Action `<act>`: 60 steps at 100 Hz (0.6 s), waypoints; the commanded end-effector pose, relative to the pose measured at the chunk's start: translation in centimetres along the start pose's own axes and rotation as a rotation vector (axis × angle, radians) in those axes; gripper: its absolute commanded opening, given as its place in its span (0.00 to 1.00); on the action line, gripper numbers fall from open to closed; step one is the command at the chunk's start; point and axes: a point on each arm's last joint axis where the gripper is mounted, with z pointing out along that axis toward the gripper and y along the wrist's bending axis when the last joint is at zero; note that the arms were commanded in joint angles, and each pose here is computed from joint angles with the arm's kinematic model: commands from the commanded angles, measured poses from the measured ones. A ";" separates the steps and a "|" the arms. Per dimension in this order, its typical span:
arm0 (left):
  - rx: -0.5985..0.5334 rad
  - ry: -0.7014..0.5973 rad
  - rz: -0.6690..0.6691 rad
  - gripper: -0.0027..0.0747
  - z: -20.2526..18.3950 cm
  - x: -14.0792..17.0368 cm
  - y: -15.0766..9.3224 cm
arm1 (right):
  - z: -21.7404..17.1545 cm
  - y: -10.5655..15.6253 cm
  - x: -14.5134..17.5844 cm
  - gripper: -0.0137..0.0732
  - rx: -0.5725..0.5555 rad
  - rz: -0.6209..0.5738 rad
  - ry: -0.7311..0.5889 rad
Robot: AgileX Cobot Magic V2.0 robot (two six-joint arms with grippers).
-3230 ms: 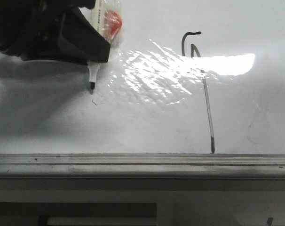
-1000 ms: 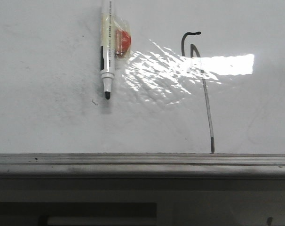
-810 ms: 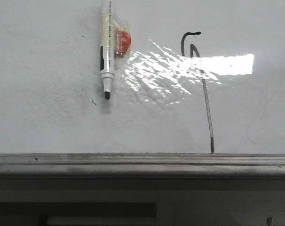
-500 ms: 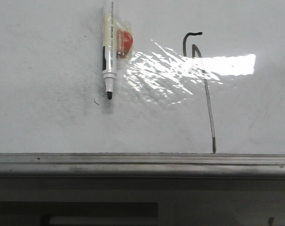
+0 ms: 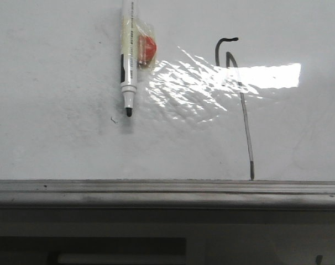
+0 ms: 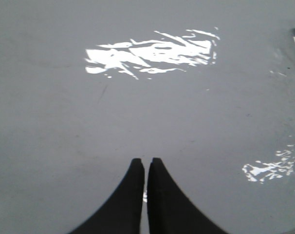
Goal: Write number 9 on whiteboard
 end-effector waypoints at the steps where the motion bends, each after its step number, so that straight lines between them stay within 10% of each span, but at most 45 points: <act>1: -0.013 -0.142 0.009 0.01 -0.4 -1.0 0.1 | -0.1 -0.7 -1.4 0.09 0.057 0.007 -0.082; 60: -0.065 -0.070 0.007 0.01 -2.4 1.7 0.5 | -0.1 -0.7 -1.4 0.09 0.057 0.007 -0.082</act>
